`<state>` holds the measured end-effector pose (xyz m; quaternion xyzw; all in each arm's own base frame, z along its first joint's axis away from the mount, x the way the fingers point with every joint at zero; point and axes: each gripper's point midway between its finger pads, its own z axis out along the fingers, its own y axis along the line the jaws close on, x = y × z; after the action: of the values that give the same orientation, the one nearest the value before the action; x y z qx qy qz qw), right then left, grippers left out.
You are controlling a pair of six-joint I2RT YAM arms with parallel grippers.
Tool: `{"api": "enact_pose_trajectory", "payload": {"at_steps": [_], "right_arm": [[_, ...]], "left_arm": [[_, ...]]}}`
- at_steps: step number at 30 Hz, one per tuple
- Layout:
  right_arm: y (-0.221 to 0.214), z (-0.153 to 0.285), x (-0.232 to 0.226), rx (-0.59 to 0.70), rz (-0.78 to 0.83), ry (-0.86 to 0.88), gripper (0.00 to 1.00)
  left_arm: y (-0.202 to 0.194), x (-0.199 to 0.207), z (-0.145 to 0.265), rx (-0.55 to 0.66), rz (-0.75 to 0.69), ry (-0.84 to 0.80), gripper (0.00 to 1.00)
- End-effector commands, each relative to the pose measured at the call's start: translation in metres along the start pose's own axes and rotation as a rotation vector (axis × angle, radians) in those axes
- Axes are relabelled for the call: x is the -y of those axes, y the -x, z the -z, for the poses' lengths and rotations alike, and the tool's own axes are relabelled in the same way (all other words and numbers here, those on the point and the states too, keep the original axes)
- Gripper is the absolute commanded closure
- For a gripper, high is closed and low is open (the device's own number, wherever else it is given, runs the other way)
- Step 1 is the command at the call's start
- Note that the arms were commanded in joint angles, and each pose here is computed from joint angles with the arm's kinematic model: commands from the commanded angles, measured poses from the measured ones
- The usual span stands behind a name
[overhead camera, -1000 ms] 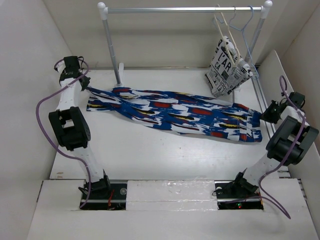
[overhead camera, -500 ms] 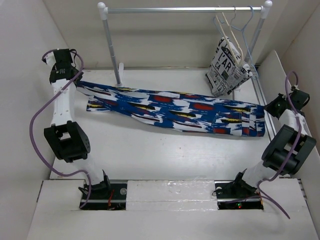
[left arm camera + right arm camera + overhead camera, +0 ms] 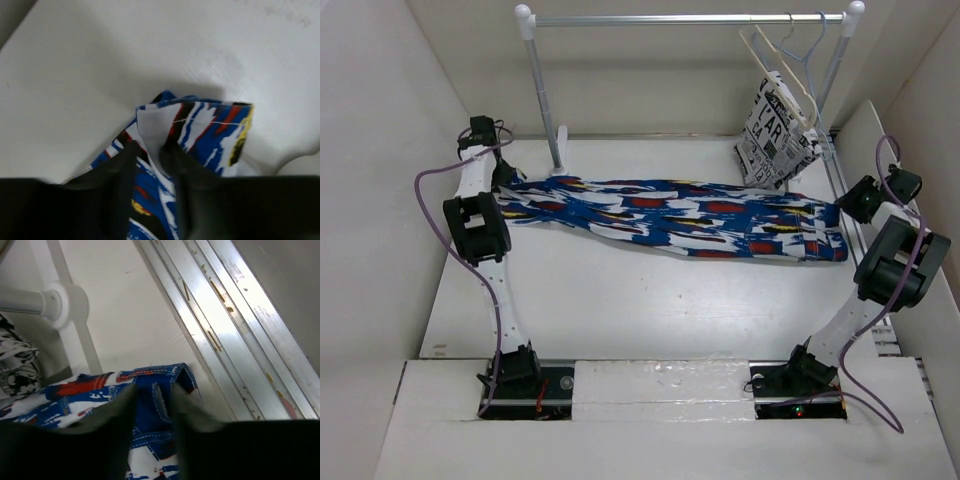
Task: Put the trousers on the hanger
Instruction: Fold the trousers at the center of the board.
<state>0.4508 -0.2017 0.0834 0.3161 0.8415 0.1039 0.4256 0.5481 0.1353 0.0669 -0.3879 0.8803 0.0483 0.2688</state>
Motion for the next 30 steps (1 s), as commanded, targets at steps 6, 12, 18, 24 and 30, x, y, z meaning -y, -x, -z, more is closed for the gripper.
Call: {"api": "enact_pose_trajectory", "payload": {"at_steps": [6,12,18,24,30], "right_arm": [[0.046,0.034,-0.050,0.141,0.115,0.043,0.14],[0.048,0.089,-0.077,0.240,0.158,0.054,0.15],[-0.011,0.111,-0.107,0.205,0.187,0.156,0.18],[-0.080,0.125,-0.151,0.071,0.339,0.290,0.19],[-0.141,0.153,-0.177,-0.024,0.461,0.376,0.19]], "left_arm": [[0.054,-0.001,0.082,0.165,0.011,-0.041,0.03],[0.038,-0.028,0.097,0.190,0.068,-0.069,0.14],[0.007,-0.018,0.063,0.087,0.066,-0.142,0.15],[0.011,0.017,0.061,0.084,0.097,-0.320,0.19],[0.018,0.026,0.034,0.041,0.107,-0.287,0.39]]}}
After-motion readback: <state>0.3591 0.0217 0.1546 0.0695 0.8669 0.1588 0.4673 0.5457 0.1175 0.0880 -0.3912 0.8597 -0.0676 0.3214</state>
